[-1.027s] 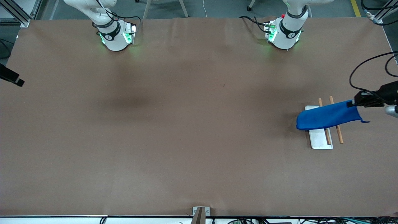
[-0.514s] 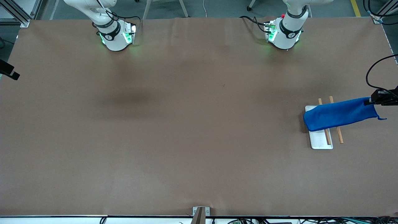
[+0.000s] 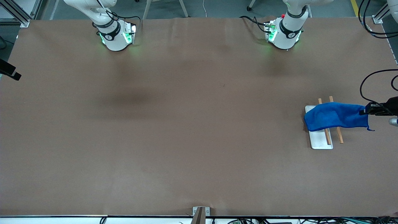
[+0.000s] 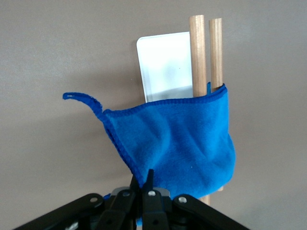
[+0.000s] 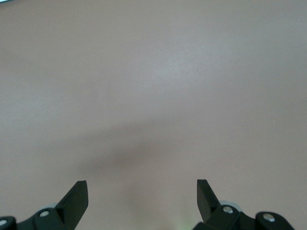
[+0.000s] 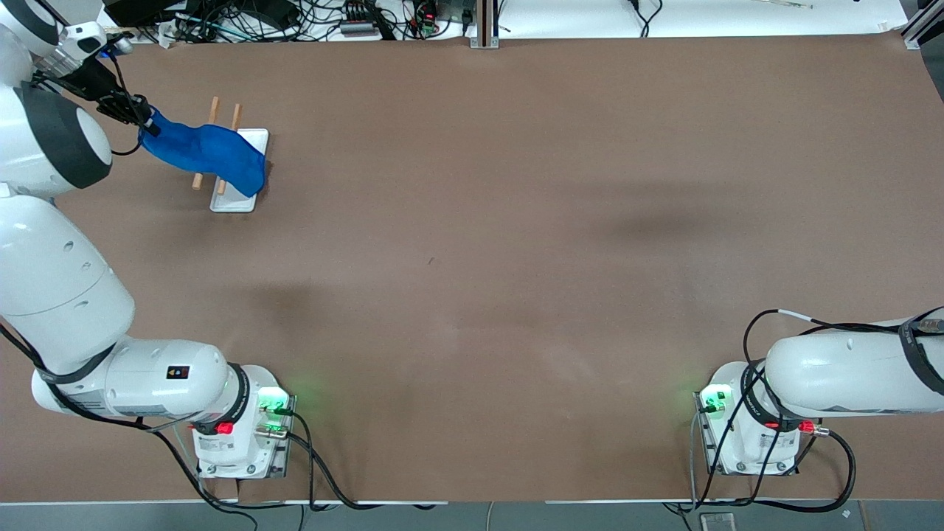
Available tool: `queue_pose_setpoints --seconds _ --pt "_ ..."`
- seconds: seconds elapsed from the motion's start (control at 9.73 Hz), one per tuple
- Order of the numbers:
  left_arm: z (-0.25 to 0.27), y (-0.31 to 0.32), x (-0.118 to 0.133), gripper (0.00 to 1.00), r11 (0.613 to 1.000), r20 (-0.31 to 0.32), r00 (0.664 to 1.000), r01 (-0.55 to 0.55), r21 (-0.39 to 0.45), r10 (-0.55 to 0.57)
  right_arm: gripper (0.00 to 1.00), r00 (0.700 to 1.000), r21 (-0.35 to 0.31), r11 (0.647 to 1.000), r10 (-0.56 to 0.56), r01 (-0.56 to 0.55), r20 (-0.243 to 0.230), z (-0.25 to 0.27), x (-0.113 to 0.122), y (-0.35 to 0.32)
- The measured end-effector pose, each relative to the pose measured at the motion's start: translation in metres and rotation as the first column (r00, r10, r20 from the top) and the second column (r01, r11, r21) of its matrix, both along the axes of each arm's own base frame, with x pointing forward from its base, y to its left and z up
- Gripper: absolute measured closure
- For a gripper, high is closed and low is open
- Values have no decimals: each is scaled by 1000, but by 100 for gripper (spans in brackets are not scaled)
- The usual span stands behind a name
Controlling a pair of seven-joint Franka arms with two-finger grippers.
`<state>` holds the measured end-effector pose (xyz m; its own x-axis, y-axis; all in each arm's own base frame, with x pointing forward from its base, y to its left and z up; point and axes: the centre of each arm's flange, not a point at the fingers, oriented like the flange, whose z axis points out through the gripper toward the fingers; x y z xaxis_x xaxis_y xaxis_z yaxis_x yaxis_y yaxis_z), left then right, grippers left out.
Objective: Right arm passes towel to left arm to hang
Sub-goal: 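Lower the towel over the wooden sticks with the left gripper, then open the left gripper to release the towel on the sticks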
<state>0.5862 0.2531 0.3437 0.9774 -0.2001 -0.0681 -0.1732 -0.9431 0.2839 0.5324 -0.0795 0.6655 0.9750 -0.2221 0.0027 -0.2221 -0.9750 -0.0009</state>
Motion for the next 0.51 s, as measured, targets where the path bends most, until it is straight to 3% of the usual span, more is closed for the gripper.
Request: queue_pose_setpoints --seconds 0.21,0.51 --pt "-7 -2 3 97 1000 -2 1000 4 10 -4 0 1000 -1 1000 1 -1 4 0 1 1" --pt "1 -14 17 56 999 26 999 32 25 -33 0 1000 -2 1000 4 -4 14 1 2 2"
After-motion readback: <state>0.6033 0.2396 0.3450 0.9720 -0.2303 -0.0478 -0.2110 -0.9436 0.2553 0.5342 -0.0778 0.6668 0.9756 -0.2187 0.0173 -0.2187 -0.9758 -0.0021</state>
